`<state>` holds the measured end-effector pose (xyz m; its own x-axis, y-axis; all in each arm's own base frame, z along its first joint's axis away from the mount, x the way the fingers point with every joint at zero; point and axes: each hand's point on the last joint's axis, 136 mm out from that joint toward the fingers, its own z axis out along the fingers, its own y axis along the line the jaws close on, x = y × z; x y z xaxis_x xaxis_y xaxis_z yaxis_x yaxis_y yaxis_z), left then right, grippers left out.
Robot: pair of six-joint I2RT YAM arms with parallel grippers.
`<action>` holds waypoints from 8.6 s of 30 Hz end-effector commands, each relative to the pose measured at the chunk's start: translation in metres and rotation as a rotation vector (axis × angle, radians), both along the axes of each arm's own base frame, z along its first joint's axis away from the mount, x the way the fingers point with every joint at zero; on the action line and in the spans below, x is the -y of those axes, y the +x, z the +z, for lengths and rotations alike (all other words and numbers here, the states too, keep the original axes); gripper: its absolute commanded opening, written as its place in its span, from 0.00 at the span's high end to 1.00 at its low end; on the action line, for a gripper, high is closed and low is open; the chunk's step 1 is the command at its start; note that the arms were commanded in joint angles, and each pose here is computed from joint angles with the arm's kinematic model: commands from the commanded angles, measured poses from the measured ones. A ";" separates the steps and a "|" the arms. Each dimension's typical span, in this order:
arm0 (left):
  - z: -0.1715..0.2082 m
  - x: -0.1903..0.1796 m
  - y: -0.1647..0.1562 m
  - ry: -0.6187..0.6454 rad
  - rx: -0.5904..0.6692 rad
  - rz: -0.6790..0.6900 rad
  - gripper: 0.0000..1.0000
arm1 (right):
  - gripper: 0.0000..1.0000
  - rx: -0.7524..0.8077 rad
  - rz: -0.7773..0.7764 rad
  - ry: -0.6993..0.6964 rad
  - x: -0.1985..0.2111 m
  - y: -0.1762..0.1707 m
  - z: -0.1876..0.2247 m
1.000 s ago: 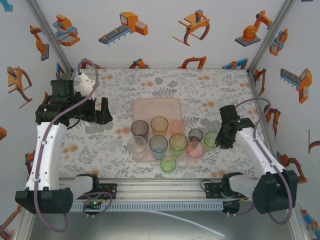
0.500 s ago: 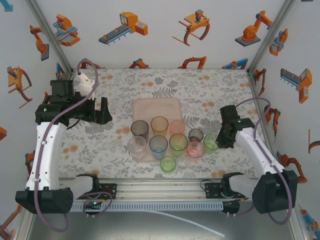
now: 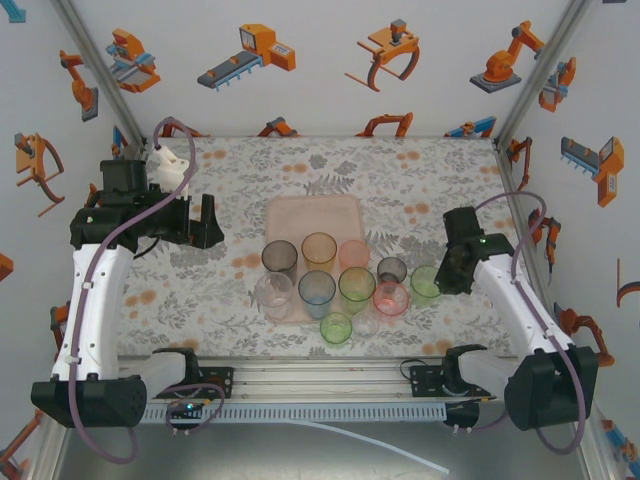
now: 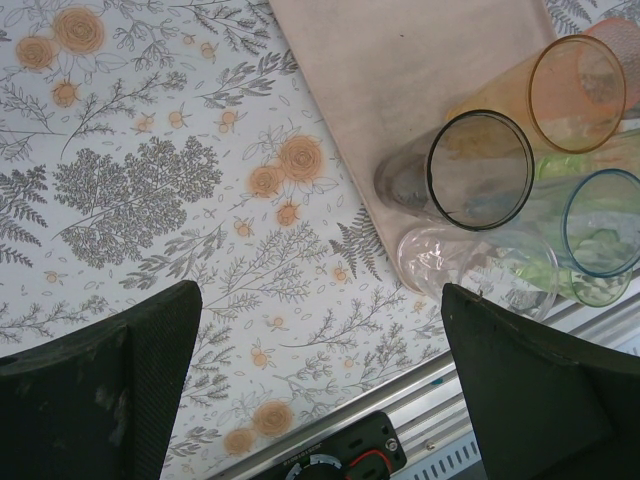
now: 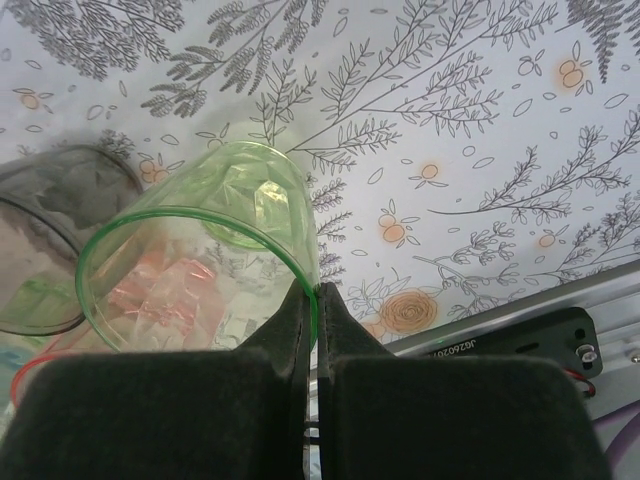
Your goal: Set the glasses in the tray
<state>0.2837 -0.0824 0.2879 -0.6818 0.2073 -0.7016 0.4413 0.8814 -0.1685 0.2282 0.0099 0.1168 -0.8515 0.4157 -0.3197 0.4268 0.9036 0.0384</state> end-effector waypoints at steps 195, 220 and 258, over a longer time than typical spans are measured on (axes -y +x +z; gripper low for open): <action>-0.005 -0.020 -0.006 -0.113 -0.027 0.082 0.03 | 0.78 -0.028 0.600 -0.005 -0.204 0.194 -0.014; 0.008 -0.024 -0.007 -0.091 0.002 0.084 0.03 | 0.68 0.203 0.568 -0.066 -0.185 0.201 0.099; 0.007 -0.013 -0.017 -0.172 -0.026 0.058 0.03 | 0.68 0.182 0.324 0.152 -0.081 -0.024 0.092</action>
